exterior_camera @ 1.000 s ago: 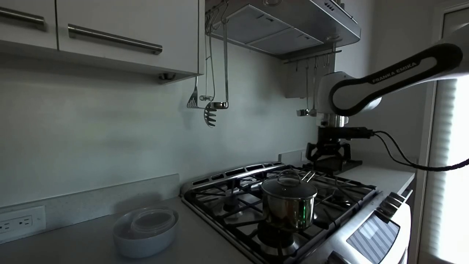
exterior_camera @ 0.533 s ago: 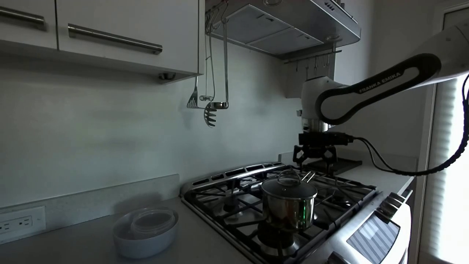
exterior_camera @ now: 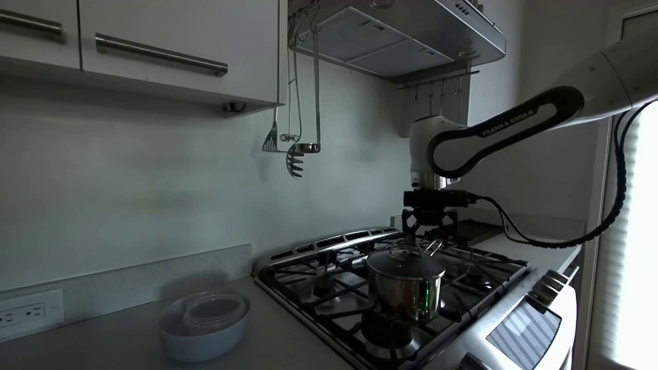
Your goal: Slide the silver pot to the bottom right cooker on the hob of the stove, pick up the silver pot lid and put it on the hob of the stove
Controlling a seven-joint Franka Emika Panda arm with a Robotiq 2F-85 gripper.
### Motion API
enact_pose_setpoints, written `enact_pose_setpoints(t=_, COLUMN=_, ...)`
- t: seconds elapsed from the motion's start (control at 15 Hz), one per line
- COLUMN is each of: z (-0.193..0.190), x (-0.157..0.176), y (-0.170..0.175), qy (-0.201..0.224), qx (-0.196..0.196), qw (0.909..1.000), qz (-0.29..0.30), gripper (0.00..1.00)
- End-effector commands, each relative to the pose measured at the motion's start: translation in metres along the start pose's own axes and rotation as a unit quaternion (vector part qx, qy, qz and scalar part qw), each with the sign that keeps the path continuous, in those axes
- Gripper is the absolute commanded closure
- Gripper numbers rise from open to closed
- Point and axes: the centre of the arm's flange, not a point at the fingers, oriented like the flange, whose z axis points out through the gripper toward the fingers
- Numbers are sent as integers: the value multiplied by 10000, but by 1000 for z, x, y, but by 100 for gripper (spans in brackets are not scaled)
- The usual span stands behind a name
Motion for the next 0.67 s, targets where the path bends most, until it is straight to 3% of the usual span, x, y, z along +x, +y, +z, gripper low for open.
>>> enact_pose_setpoints(t=0.0, z=-4, x=3, y=-4, qy=-81, qx=-144, qw=9994, qz=314, gripper=46)
enact_pose_setpoints(t=0.07, z=-5, x=3, y=1, qy=-118, qx=-163, qw=9990, qz=405, gripper=56)
enact_pose_setpoints(t=0.13, z=-5, x=3, y=5, qy=-161, qx=-168, qw=9986, qz=477, gripper=59)
enact_pose_setpoints(t=0.27, z=-5, x=2, y=14, qy=-233, qx=-176, qw=9977, qz=605, gripper=60)
enact_pose_setpoints(t=0.33, z=-5, x=2, y=16, qy=-265, qx=-155, qw=9973, qz=671, gripper=53)
enact_pose_setpoints(t=0.4, z=-5, x=3, y=17, qy=-316, qx=-120, qw=9968, qz=720, gripper=34)
enact_pose_setpoints(t=0.47, z=-4, x=2, y=18, qy=-366, qx=-74, qw=9964, qz=765, gripper=34)
enact_pose_setpoints(t=0.6, z=-3, x=1, y=19, qy=-494, qx=12, qw=9954, qz=816, gripper=19)
